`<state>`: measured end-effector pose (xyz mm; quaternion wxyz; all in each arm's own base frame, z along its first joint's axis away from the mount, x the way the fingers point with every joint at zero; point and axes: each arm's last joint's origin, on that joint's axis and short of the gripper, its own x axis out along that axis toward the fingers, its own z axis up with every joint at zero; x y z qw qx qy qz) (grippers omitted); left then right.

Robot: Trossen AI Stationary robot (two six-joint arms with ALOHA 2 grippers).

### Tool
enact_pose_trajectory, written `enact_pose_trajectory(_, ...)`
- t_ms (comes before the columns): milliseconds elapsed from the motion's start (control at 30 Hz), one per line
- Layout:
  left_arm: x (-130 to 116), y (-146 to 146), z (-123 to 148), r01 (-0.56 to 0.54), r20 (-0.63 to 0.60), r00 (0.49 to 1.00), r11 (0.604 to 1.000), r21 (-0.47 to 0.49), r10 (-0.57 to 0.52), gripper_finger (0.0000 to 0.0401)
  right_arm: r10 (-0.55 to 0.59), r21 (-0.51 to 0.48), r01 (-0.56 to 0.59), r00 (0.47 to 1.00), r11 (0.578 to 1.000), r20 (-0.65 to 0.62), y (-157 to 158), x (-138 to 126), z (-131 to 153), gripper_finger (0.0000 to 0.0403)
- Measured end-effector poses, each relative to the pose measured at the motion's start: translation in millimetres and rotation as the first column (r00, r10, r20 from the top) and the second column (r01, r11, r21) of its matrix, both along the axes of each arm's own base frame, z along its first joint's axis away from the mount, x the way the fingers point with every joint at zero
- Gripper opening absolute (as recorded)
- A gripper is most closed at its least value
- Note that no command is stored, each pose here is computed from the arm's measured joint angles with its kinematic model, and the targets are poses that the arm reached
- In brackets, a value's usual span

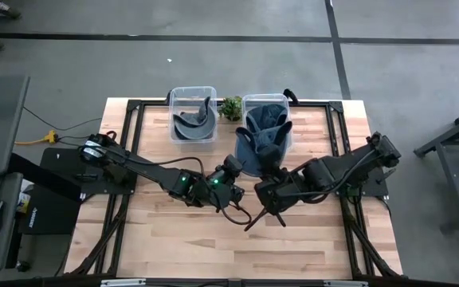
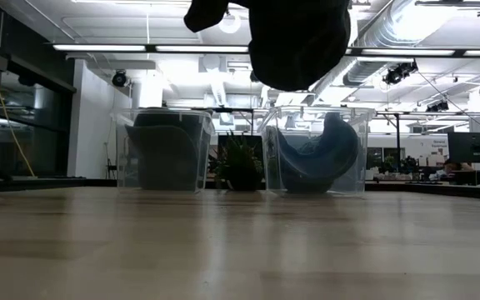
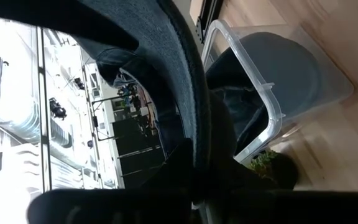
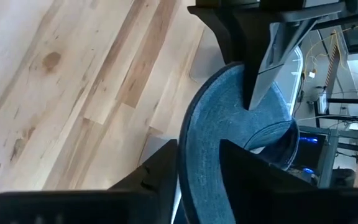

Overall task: Pick & Place hat
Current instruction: Put the blue cap into the right transparent bin

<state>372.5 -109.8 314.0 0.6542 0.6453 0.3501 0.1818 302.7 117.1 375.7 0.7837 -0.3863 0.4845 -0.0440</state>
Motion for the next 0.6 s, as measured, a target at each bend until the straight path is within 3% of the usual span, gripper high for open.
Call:
enact_pose_trajectory(300, 0.3, -0.1, -0.2, 0.011, 0.0, 1.0, 1.0, -0.01, -0.011, 0.0009, 0.024, 0.012, -0.024, 1.0, 1.0, -0.016, 0.9, -0.2, -0.3, 0.0015)
enact_pose_trajectory(600, 0.7, -0.6, -0.8, 0.023, 0.026, 0.999, 0.998, -0.053, -0.022, 0.0025, 0.036, 0.0, -0.036, 0.999, 0.999, -0.021, 1.0, -0.2, -0.1, 0.0007)
